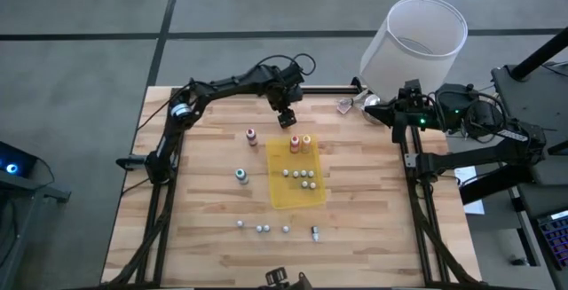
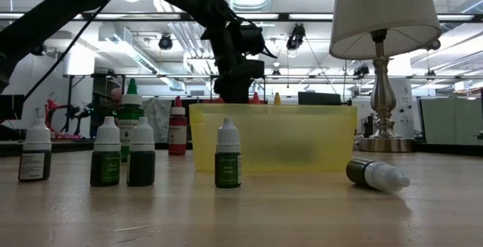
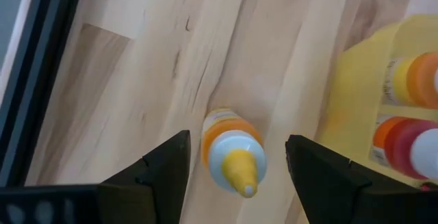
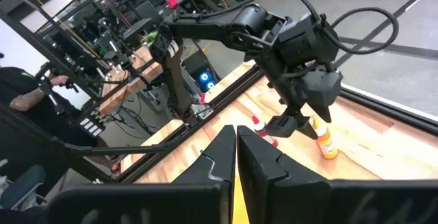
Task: Pick & Place food coloring
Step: Put the large yellow food coloring bottle into the bin
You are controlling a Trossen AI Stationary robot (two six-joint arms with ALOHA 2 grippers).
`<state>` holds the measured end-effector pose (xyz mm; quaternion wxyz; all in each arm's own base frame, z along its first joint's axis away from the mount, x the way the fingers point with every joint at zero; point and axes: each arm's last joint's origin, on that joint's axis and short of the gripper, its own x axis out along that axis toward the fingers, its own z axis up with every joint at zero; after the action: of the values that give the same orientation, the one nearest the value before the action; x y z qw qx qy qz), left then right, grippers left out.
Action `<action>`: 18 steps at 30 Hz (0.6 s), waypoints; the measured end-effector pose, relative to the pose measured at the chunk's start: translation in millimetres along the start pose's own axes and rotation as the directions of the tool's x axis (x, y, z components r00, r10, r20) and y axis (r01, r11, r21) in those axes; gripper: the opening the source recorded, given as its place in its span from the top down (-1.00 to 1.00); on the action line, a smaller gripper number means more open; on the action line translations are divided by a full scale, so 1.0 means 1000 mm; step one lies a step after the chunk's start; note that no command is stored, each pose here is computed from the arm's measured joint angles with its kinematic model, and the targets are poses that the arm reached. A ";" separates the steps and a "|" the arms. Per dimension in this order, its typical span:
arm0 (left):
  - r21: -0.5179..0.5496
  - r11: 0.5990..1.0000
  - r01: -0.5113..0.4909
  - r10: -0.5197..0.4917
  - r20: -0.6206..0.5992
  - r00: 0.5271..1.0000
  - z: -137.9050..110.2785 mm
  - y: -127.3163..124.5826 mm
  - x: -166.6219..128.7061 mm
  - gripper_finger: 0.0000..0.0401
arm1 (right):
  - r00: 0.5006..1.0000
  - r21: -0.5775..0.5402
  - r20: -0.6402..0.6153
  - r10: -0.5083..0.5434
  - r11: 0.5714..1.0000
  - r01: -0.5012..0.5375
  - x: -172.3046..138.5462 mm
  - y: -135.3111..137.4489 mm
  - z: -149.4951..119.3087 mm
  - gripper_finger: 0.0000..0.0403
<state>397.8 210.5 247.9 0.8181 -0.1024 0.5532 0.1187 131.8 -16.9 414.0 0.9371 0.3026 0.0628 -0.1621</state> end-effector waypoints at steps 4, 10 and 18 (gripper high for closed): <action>-0.002 1.000 -0.022 0.022 -0.021 1.000 -0.001 0.001 0.005 -0.05 | 1.000 0.000 0.000 0.000 1.000 0.000 0.000 0.000 0.000 0.96; -0.003 1.000 -0.030 0.030 -0.025 0.999 -0.001 0.001 0.006 -0.03 | 1.000 0.000 0.000 0.000 1.000 0.000 0.000 0.000 0.000 0.96; -0.004 1.000 -0.030 0.030 -0.040 0.999 -0.003 0.001 0.006 0.27 | 1.000 0.000 0.000 -0.001 1.000 0.001 0.000 0.000 0.000 0.96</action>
<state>397.0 211.4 241.6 0.8048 -0.0984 0.5707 0.1302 131.7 -16.9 414.0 0.9371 0.3025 0.0628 -0.1624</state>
